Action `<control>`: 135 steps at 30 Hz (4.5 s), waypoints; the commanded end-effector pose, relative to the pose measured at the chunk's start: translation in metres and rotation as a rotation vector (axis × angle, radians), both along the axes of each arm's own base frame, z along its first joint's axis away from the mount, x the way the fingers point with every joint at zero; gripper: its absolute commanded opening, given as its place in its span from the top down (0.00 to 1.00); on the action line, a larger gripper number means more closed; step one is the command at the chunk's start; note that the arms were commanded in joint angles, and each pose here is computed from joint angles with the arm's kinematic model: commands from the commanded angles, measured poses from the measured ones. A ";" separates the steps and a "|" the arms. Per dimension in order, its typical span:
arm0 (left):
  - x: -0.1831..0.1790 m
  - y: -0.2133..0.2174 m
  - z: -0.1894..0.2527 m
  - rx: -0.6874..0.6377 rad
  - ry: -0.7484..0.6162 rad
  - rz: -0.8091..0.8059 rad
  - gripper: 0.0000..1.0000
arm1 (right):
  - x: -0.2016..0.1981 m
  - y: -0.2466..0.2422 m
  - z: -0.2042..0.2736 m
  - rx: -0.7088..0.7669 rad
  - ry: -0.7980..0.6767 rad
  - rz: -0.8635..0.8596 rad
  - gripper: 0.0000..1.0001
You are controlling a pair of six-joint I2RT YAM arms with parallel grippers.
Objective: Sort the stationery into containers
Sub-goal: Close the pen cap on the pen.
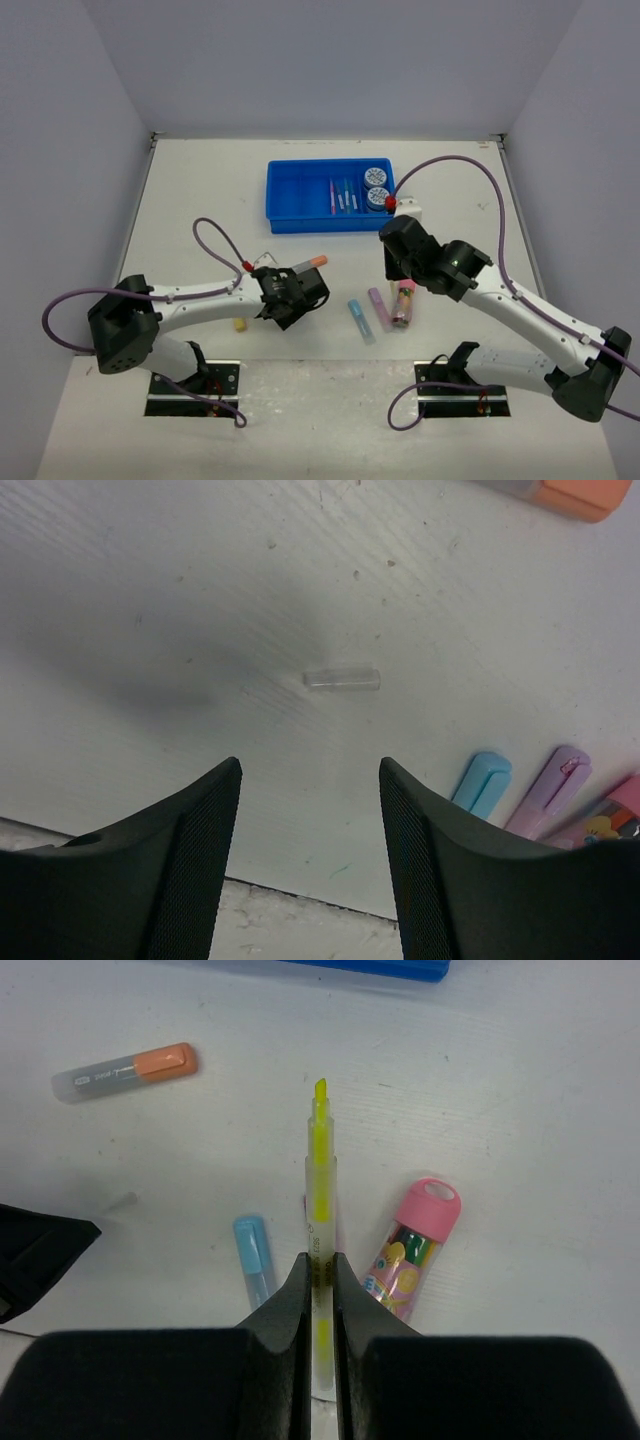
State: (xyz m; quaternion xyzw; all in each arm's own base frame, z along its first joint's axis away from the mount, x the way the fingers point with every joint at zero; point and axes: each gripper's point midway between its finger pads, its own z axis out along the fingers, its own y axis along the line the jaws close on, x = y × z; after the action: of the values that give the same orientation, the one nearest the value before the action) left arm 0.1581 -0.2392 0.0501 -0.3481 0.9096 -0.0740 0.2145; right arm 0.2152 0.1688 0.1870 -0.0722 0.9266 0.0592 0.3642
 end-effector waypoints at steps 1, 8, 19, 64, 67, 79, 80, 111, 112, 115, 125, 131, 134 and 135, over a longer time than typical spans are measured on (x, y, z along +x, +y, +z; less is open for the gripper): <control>0.010 -0.013 0.015 0.024 0.016 0.105 0.41 | 0.013 0.005 0.015 0.070 -0.068 0.039 1.00; 0.021 -0.016 0.005 0.062 0.023 0.152 0.46 | 0.015 0.003 0.018 0.109 -0.089 0.060 1.00; 0.032 -0.014 -0.013 0.108 0.055 0.177 0.47 | 0.013 0.010 0.015 0.121 -0.078 0.097 1.00; 0.033 -0.037 -0.049 0.257 -0.005 -0.823 0.75 | 0.009 0.008 0.018 0.128 -0.089 0.114 1.00; 0.025 -0.031 -0.052 0.248 -0.009 -0.902 0.62 | 0.010 0.009 0.016 0.121 -0.082 0.114 1.00; 0.041 -0.032 -0.031 0.287 -0.056 -0.831 0.25 | 0.011 0.005 0.013 0.102 -0.077 0.100 1.00; 0.043 -0.033 -0.023 0.271 -0.075 -0.785 0.22 | 0.012 0.005 0.013 0.100 -0.077 0.100 1.00; 0.033 -0.030 -0.042 0.214 0.064 -0.088 0.66 | 0.011 0.006 0.015 0.114 -0.093 0.106 1.00; 0.033 -0.030 -0.042 0.209 0.064 -0.088 0.70 | 0.011 0.006 0.015 0.115 -0.094 0.107 1.00; 0.031 -0.030 -0.044 0.196 0.067 -0.098 0.81 | 0.010 0.007 0.018 0.125 -0.098 0.112 1.00; 0.028 -0.036 -0.056 0.162 0.064 -0.197 0.86 | 0.007 0.011 0.021 0.155 -0.104 0.139 1.00; 0.037 -0.040 -0.030 0.205 -0.039 -0.347 0.83 | 0.009 0.011 0.022 0.153 -0.108 0.135 1.00; 0.047 -0.041 -0.007 0.232 -0.127 -0.461 0.79 | 0.008 0.011 0.023 0.152 -0.107 0.135 1.00; 0.048 -0.040 -0.001 0.237 -0.149 -0.492 0.77 | 0.008 0.011 0.023 0.151 -0.107 0.134 1.00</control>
State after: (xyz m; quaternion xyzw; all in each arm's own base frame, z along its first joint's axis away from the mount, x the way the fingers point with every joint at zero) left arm 0.1924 -0.2812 0.0143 -0.1758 0.9559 -0.0243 0.2339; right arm 0.2191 0.1763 0.2015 -0.1052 0.9007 0.1404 0.3975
